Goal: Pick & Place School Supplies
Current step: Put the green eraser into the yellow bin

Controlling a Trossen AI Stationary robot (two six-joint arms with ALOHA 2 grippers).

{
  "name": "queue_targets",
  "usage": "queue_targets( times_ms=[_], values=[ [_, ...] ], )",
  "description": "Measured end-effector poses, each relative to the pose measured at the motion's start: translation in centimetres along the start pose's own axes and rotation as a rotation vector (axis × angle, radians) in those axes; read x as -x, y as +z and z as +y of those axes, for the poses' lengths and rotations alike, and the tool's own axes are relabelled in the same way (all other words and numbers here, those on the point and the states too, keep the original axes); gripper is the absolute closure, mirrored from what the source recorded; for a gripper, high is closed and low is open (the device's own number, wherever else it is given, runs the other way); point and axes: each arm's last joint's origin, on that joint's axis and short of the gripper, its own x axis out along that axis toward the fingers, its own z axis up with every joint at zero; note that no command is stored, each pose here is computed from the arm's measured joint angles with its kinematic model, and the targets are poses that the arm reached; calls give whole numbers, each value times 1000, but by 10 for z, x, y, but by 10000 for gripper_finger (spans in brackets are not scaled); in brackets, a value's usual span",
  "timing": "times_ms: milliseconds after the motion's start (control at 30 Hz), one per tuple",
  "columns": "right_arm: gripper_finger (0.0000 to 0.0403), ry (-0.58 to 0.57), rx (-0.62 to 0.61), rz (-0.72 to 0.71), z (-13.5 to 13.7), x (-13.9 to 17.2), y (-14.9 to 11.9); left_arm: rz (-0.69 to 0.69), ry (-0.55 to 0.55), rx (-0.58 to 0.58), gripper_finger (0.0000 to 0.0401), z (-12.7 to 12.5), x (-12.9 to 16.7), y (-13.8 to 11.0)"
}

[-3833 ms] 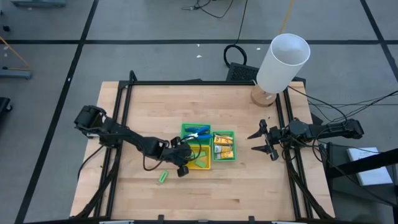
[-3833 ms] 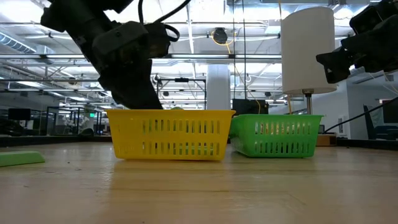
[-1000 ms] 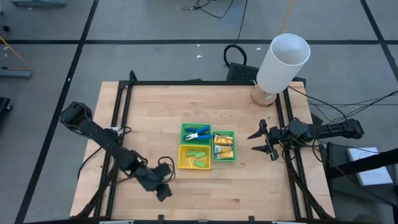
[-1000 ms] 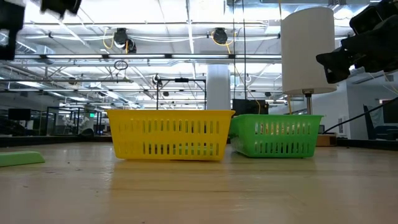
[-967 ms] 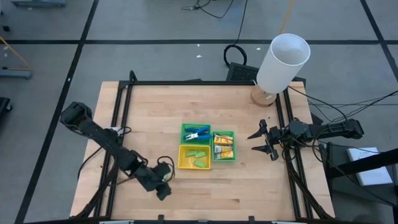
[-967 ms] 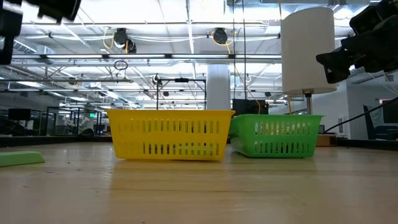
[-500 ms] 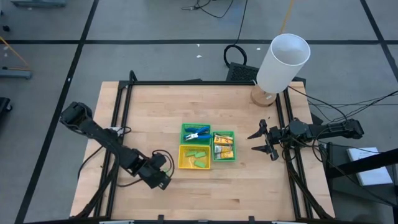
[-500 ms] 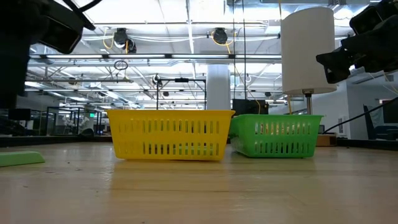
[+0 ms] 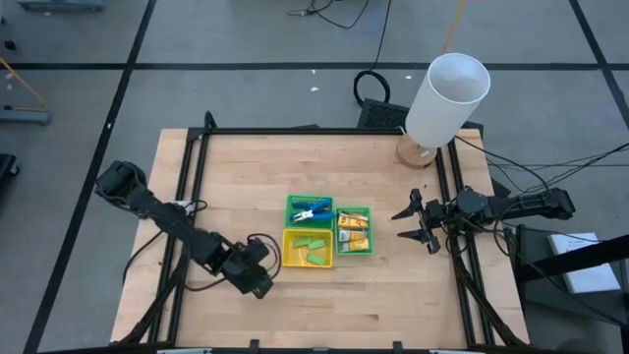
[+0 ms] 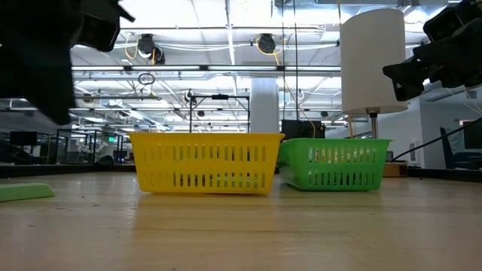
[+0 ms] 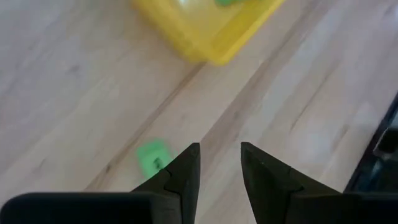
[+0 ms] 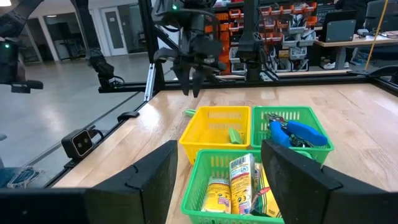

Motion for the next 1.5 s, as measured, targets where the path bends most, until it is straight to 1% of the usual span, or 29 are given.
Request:
queue_targets(
  times_ms=[200,300,400,567,700,767,800,900,1300,1433,1500],
  values=[
    [177,-1,0,0,0,0,0,152,68,96,278,8,-14,0],
    [177,0,0,-1,0,0,0,210,110,102,256,11,-27,-3],
    [177,0,0,0,0,0,0,257,142,98,225,13,-37,-7],
    [177,0,0,-1,0,0,0,267,150,121,175,13,-41,-8],
    [177,0,0,-1,0,0,0,254,163,139,157,14,-42,-8],
    [177,-1,0,0,0,0,0,274,199,146,157,17,-41,-10],
    [177,0,0,-1,0,0,0,282,237,156,159,21,-42,-12],
    [177,0,0,0,0,0,0,285,290,201,170,24,-42,-14],
    [177,0,0,-3,0,0,0,278,268,204,226,22,-46,-15],
    [177,0,0,-3,0,0,0,266,245,196,241,20,-52,-17],
    [177,0,0,-2,0,0,0,267,251,202,246,20,-55,-18]
  ],
)
